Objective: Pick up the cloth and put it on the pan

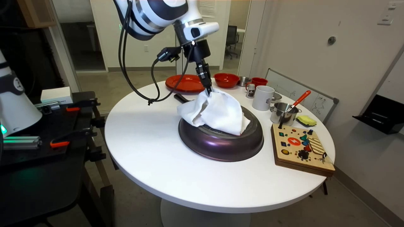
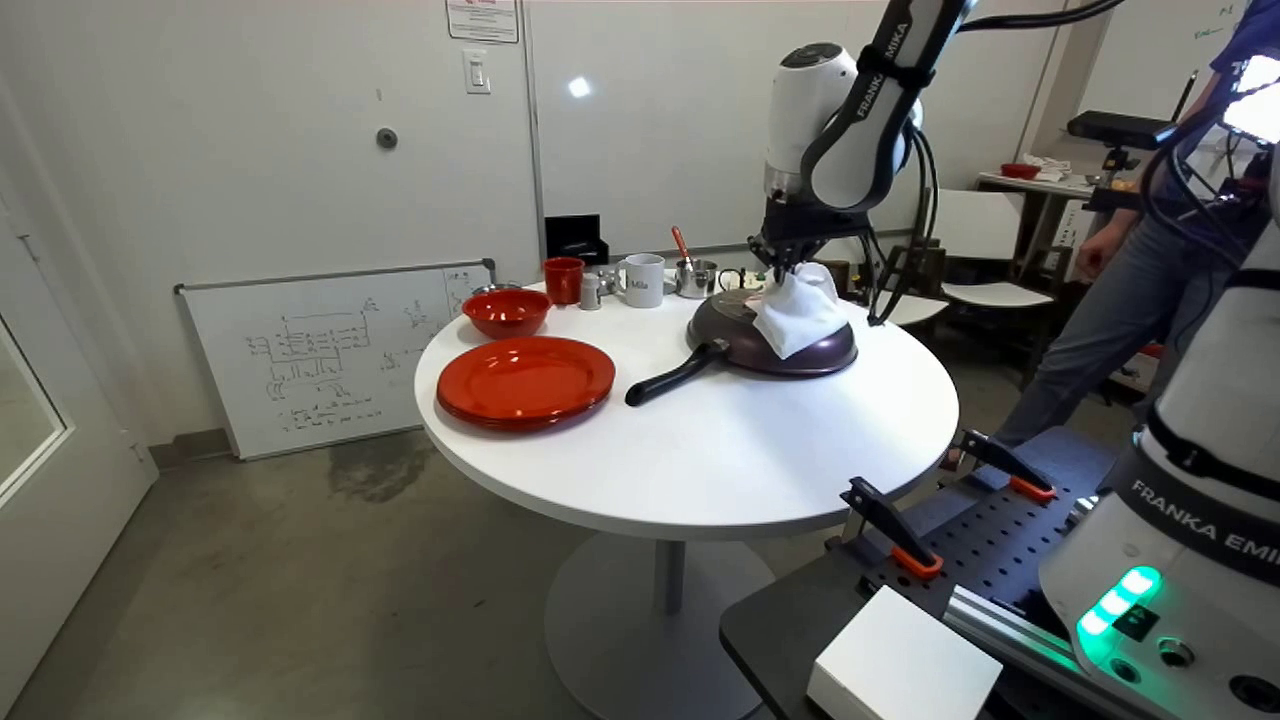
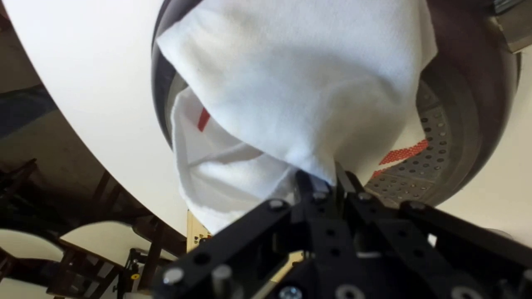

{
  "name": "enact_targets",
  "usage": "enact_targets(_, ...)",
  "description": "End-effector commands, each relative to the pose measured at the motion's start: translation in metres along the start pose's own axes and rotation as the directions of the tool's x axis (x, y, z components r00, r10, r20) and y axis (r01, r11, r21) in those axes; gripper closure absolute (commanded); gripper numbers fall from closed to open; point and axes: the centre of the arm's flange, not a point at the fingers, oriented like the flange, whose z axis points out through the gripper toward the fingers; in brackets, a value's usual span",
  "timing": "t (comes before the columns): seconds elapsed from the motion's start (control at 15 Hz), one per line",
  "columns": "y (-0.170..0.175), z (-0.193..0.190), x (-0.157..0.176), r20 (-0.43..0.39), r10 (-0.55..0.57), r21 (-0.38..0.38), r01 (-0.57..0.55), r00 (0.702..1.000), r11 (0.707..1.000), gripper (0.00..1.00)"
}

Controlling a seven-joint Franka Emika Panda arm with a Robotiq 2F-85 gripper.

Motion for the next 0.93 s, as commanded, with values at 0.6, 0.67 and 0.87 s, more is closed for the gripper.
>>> enact_targets(0.6, -0.01, 0.035, -0.036, 0.142, 0.082, -0.038, -0.078, 0.987, 0.996, 0.99)
enact_targets(0.67, -0.009, 0.038, -0.037, 0.143, 0.083, -0.042, -0.078, 0.986, 0.996, 0.99)
enact_targets(0.87, -0.005, 0.049, -0.032, 0.153, 0.119, -0.037, -0.115, 0.981, 0.993, 0.99)
